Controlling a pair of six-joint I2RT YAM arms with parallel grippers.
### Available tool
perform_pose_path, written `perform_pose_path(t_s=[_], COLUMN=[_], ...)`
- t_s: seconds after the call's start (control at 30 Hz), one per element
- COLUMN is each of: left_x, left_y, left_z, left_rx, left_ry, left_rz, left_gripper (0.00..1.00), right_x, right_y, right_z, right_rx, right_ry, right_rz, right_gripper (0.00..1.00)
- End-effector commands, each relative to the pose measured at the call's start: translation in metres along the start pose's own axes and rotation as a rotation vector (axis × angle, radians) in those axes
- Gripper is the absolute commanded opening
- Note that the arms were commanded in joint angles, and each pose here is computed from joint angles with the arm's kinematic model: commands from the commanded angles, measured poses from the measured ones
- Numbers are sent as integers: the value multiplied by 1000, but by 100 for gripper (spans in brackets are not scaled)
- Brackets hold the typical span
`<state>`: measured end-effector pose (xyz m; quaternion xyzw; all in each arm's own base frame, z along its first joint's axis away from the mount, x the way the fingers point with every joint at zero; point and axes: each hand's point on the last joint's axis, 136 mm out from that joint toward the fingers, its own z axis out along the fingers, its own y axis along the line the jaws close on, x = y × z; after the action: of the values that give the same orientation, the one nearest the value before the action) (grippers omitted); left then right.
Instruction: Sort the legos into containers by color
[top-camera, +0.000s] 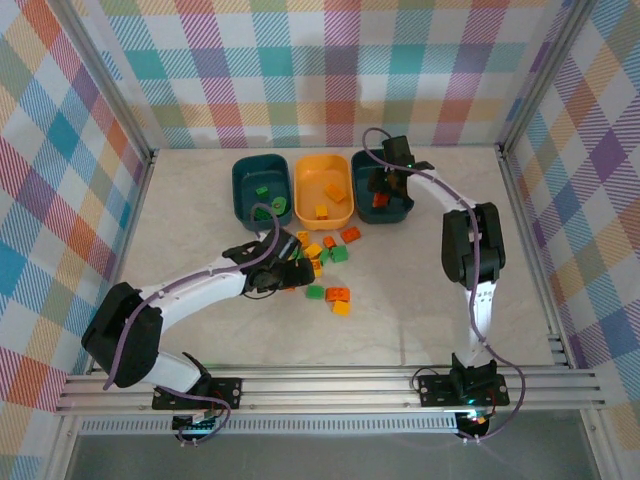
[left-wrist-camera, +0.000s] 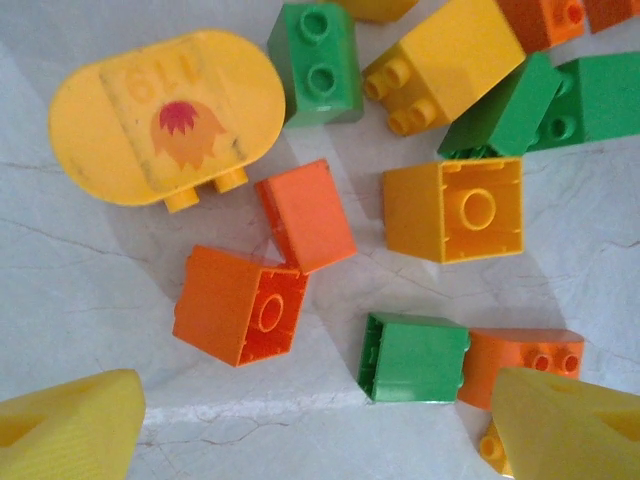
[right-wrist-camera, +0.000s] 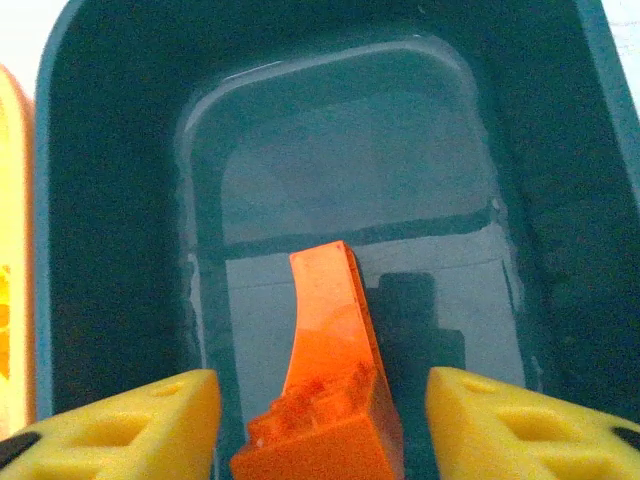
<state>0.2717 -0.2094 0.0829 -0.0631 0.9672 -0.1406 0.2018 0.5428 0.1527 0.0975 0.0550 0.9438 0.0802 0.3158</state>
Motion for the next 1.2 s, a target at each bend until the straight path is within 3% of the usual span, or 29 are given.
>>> perform_pose_path(t_s=[0.0, 0.13, 0.3, 0.4, 0.53, 0.63, 0.73, 0.93, 1.17], left_x=[-8, -16, -20, -16, -5, 12, 41, 100, 101], left_y=[1, 2, 2, -2, -10, -38, -71, -113, -99], left_z=[-6, -9, -9, -4, 4, 5, 1, 15, 30], left_rx=[-27, -30, -13, 16, 68, 147, 160, 105, -43], left_ry=[-20, -41, -46, -31, 8, 53, 78, 150, 135], left_rz=[7, 5, -9, -18, -17, 84, 265, 520, 516], left_gripper=[92, 93, 93, 91, 86, 80, 80, 77, 76], right_x=[-27, -29, 2, 51, 142, 181, 179, 156, 150], right_y=[5, 11, 24, 41, 65, 44, -6, -84, -100], right_z=[-49, -95, -132, -140, -142, -138, -137, -131, -125], right_rx=[-43, -96, -138, -173, -151, -91, 32, 82, 56], right_ry=[-90, -158, -176, -102, 9, 54, 9, -14, -14], right_rz=[-7, 8, -22, -41, -155, -147, -80, 220, 289], right_gripper=[60, 60, 56, 54, 61, 64, 68, 68, 68])
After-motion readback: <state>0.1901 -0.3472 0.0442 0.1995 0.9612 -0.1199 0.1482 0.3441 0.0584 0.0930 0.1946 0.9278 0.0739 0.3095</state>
